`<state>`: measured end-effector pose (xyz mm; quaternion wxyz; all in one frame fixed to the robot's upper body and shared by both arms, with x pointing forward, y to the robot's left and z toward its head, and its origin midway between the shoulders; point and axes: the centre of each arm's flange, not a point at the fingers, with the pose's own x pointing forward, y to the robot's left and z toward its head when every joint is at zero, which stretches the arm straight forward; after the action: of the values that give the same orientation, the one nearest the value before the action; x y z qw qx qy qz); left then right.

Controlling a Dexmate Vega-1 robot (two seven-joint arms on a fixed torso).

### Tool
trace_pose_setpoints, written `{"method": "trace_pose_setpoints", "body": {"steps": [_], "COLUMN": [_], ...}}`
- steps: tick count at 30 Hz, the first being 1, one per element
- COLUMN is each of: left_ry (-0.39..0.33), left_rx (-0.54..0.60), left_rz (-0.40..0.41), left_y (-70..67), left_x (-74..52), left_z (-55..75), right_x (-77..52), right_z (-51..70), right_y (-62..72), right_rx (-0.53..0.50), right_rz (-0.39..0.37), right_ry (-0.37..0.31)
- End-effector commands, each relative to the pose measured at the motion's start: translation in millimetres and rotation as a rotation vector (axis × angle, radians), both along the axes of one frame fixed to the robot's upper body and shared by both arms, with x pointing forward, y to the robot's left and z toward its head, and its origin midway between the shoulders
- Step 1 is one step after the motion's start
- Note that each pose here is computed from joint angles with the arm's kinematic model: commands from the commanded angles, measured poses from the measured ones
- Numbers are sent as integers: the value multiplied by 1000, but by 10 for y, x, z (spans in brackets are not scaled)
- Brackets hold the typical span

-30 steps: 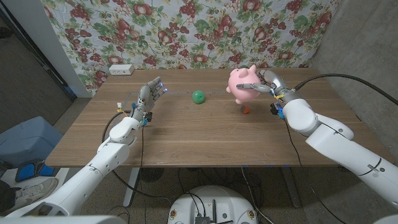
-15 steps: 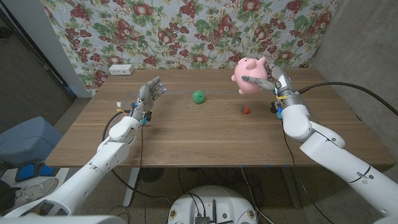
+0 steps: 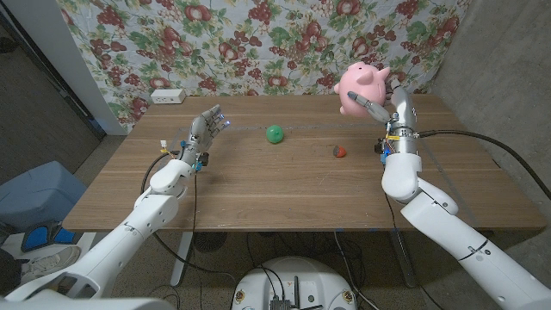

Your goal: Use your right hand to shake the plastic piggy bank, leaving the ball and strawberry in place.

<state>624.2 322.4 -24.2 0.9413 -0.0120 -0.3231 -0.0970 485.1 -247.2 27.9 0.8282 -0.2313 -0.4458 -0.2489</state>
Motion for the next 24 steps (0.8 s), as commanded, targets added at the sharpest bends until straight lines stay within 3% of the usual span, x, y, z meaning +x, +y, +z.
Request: {"method": "trace_pose_setpoints", "body": {"steps": [1, 8, 15, 24], "left_ry": [5, 6, 5, 6], "left_rx": [-1, -2, -2, 0], "left_rz": [1, 2, 5, 4], "left_y": [28, 19, 7, -24], "left_x": [30, 23, 7, -11], "left_z": [11, 9, 2, -5], "right_x": [-4, 1, 12, 37], "right_z": [-65, -71, -46, 49], "right_y": [9, 19, 5, 7], "right_rx": [100, 90, 4, -140], "right_rz": [-20, -10, 25, 83], "right_ry": [-107, -106, -64, 108]}}
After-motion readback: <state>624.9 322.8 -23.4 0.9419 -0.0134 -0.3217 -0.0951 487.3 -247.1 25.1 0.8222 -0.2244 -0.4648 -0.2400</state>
